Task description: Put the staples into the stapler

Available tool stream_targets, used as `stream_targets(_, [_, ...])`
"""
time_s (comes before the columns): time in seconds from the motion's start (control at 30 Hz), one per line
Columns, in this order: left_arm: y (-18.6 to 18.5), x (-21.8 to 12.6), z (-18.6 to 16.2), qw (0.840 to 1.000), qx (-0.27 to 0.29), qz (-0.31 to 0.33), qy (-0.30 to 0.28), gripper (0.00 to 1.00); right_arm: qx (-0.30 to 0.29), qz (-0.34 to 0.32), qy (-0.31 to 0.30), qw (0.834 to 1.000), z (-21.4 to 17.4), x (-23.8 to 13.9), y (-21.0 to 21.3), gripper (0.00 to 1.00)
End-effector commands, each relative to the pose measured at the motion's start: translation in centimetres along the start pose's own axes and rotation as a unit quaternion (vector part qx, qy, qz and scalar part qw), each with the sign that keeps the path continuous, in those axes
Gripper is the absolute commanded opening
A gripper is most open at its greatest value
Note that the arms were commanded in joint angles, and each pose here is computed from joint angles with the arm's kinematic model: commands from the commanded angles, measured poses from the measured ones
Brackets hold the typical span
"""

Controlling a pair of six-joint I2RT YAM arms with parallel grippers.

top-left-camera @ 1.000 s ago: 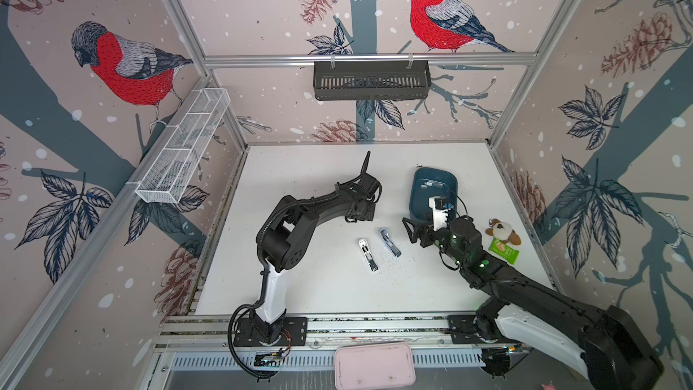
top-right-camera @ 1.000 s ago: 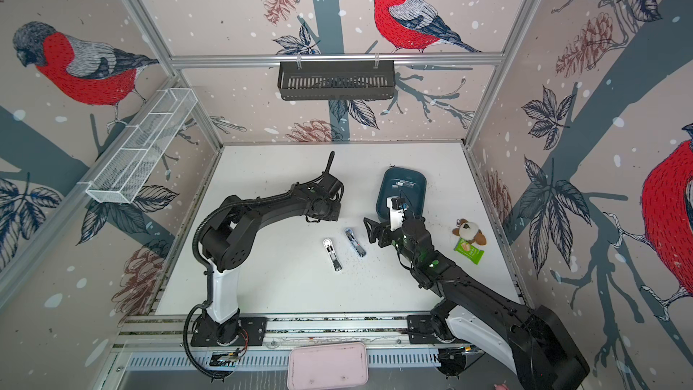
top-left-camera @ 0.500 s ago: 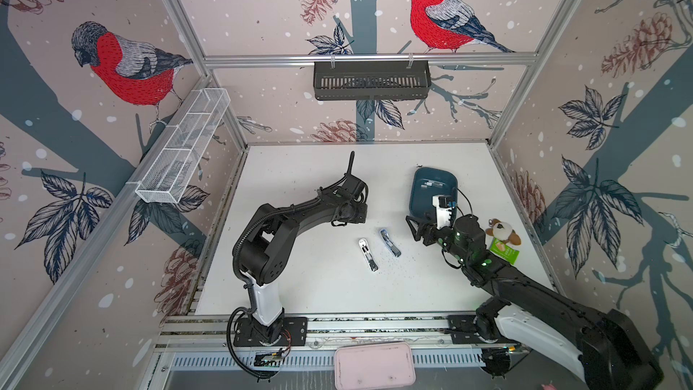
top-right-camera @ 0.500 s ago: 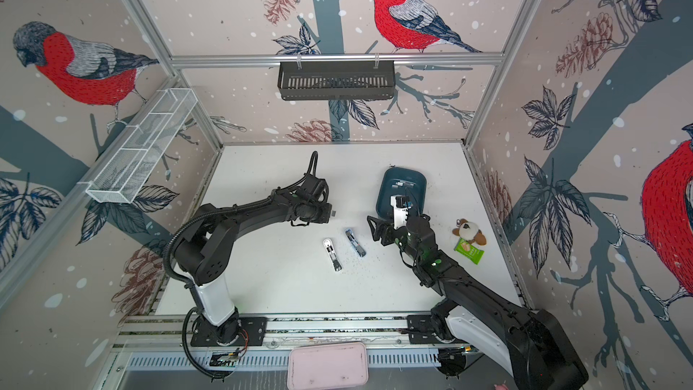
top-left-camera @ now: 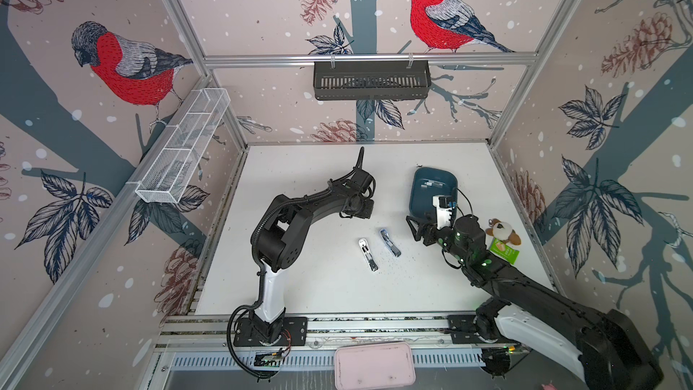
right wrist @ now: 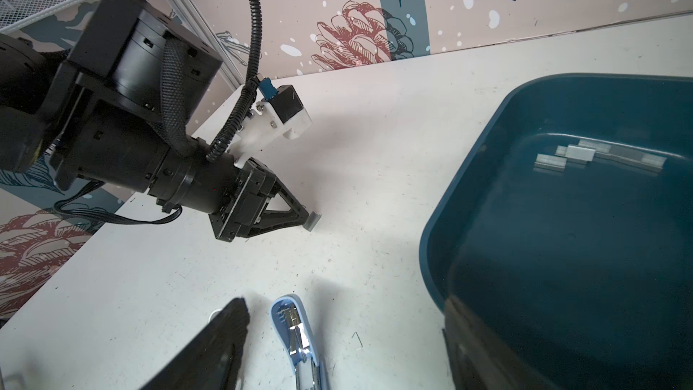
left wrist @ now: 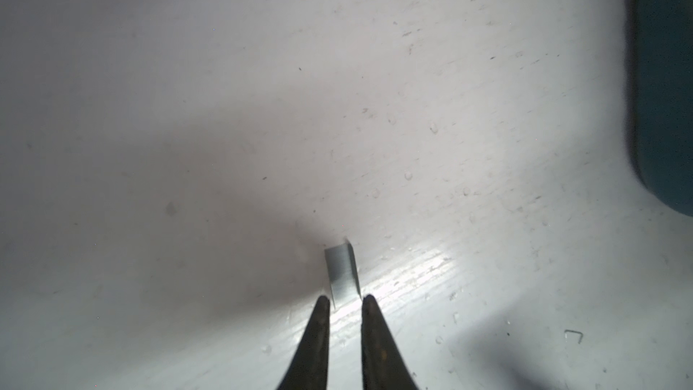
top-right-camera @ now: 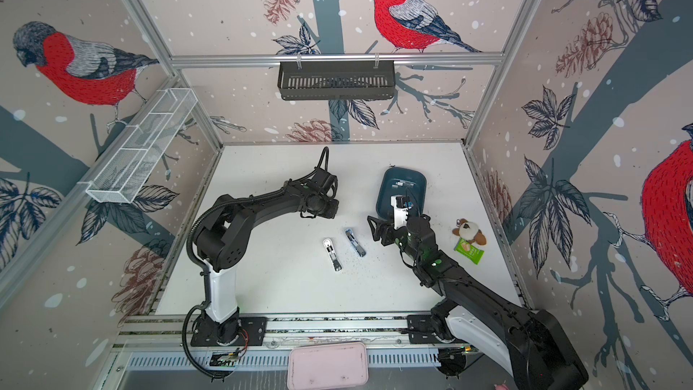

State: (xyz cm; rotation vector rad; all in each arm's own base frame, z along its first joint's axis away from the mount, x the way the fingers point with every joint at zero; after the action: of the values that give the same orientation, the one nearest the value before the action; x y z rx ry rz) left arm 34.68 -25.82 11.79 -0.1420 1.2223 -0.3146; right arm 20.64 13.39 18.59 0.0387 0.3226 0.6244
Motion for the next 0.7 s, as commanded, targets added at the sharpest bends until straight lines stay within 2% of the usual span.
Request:
stream_targets(0.0, [0.2,0.0,-0.1,1.0,0.011,0.012,0.01,0.17,0.005,0.004,-0.016,1.0,0.6,-0.1,0.1,0.82])
stream_targets(0.47, [0.4,1.1,-0.2,0.999,0.009,0.021,0.024,0.1,0.005,0.001,-0.015,1.0,0.5,-0.1,0.1,0.82])
stream_targets(0.67, [0.8,1.4,-0.5,0.999,0.007,0.033,0.029,0.1,0.004,-0.001,-0.015,1.0,0.5,-0.1,0.0,0.82])
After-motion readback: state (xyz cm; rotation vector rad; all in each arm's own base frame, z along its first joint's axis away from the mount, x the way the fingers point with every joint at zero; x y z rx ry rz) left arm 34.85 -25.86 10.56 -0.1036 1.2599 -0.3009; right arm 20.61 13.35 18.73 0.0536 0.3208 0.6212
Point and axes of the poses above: each gripper's point midway between its finger pads, its own x axis out along the fingers, its own y axis along the line the jaws close on, z = x × y, the point moved 9 cm from there along -x, back along the fingers, and after that the axes turned 14 degrees about -x, right-handed, at the moved point
